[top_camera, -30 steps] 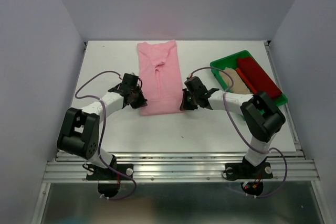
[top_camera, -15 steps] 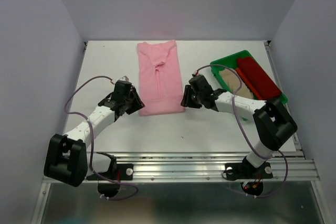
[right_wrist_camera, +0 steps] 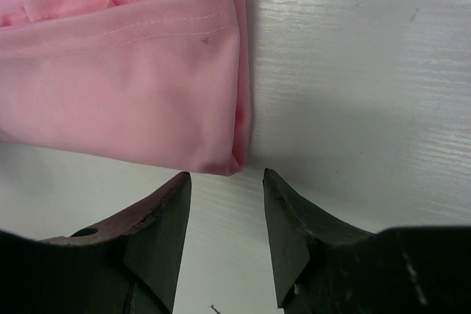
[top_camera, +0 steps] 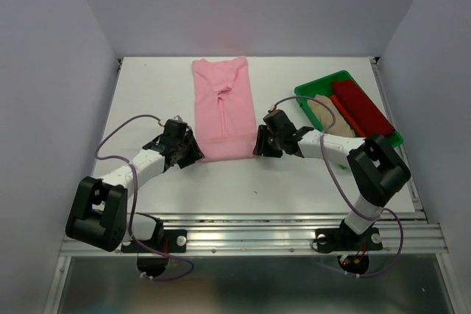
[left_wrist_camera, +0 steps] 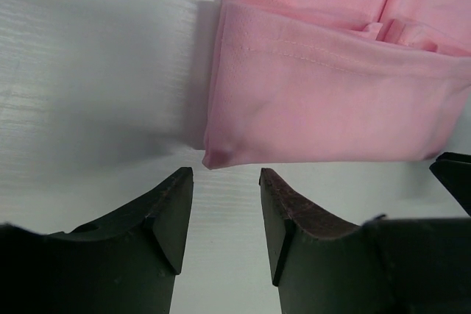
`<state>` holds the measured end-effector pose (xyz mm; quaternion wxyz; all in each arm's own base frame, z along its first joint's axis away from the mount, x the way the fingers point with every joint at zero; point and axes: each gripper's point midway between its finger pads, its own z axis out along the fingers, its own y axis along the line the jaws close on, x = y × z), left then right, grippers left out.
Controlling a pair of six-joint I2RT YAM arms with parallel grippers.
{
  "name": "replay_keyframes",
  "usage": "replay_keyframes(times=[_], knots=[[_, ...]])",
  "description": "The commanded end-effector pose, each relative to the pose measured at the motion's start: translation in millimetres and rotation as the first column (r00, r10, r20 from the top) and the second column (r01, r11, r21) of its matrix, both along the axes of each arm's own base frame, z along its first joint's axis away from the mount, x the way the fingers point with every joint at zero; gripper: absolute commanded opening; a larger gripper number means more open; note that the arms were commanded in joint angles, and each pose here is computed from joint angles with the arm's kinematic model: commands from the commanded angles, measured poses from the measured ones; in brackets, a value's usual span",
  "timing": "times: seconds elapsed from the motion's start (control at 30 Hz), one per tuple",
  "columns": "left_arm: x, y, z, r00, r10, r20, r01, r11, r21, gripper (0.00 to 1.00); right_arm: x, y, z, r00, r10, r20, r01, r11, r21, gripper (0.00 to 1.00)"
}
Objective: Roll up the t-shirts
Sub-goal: Roll the T-shirt to the center of the board.
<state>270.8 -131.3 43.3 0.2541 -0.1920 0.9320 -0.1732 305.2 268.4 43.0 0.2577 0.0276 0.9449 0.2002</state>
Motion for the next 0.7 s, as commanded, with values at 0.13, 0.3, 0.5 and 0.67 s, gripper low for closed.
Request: replay_keyframes(times=[0.13,0.3,0.5,0.67], knots=[[8,-3,0,0.999,0.013,0.031,-0.013,1.000,-0.014,0.41,8,11,0,1.000,-0.004,0.019,0.003,0.999,0.041,0.47],[7,-2,-8,1.000,0.014,0.015,-0.014,1.000,-0.006,0.36,8,11,-4,1.000,-0.004,0.010,0.003,0.999,0.034,0.44],[6,1,-14,1.000,0.024,0.004,-0.024,1.000,0.010,0.45,6,9,-10,1.000,-0.010,0.001,0.010,1.000,0.026,0.42],[6,2,-16,1.000,0.030,0.000,-0.030,0.999,0.017,0.44,5,9,-15,1.000,-0.010,-0.007,0.010,1.000,0.022,0.33]])
